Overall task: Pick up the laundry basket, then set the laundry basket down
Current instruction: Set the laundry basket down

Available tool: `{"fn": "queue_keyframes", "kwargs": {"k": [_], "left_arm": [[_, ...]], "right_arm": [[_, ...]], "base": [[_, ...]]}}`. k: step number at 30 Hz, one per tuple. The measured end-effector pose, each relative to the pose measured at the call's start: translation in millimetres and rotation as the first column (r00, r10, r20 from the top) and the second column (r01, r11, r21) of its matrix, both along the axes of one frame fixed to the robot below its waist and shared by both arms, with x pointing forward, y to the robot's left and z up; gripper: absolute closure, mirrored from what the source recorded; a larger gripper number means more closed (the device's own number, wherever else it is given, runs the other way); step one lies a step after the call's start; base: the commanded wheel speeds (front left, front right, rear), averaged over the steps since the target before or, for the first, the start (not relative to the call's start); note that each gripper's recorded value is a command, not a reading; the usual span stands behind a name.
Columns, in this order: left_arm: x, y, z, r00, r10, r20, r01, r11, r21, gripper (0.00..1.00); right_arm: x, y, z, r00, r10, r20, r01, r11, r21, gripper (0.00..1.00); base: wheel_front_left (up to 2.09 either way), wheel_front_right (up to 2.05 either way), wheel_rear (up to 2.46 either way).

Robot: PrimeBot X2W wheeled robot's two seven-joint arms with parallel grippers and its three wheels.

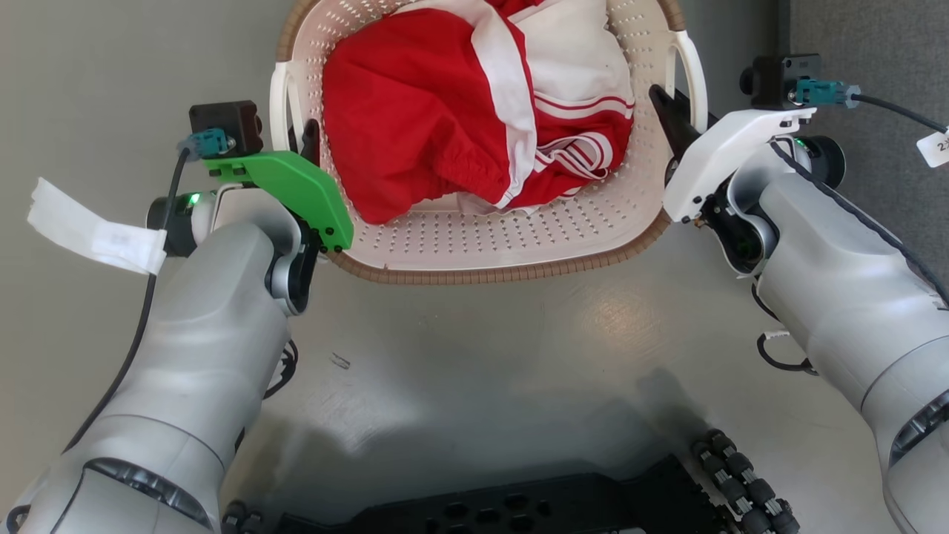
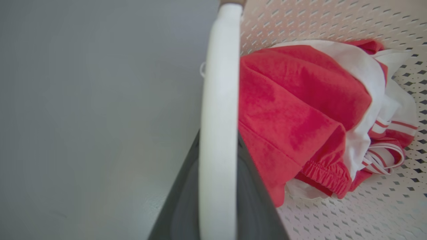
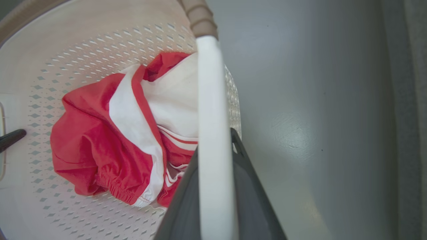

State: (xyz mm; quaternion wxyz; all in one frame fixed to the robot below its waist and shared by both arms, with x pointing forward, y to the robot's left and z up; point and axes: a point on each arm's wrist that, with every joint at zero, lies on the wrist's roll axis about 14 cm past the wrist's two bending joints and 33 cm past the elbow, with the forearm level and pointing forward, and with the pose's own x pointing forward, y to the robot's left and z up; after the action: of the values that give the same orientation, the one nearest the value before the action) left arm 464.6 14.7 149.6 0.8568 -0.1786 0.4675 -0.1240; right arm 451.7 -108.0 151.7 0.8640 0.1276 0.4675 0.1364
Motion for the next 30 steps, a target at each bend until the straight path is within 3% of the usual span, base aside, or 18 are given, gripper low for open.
{"fn": "queue_keyframes", "kwargs": {"k": [28, 29, 30], "left_arm": [[3, -2, -20, 1.000, -0.002, 0.006, 0.002, 1.000, 0.000, 1.00], [3, -2, -20, 1.000, -0.003, 0.006, 0.003, 1.000, 0.001, 1.00], [3, -3, -20, 1.000, -0.005, 0.007, 0.005, 1.000, 0.001, 1.00]], "right_arm": [[4, 0, -19, 1.000, -0.012, -0.004, 0.012, 1.000, 0.005, 1.00], [3, -1, -19, 1.000, -0.013, -0.004, 0.013, 1.000, 0.004, 0.98], [3, -1, -19, 1.000, -0.014, -0.005, 0.014, 1.000, 0.004, 0.89]], "base": [[0.00, 0.00, 0.00], [0.00, 0.00, 0.00], [0.00, 0.00, 0.00]]}}
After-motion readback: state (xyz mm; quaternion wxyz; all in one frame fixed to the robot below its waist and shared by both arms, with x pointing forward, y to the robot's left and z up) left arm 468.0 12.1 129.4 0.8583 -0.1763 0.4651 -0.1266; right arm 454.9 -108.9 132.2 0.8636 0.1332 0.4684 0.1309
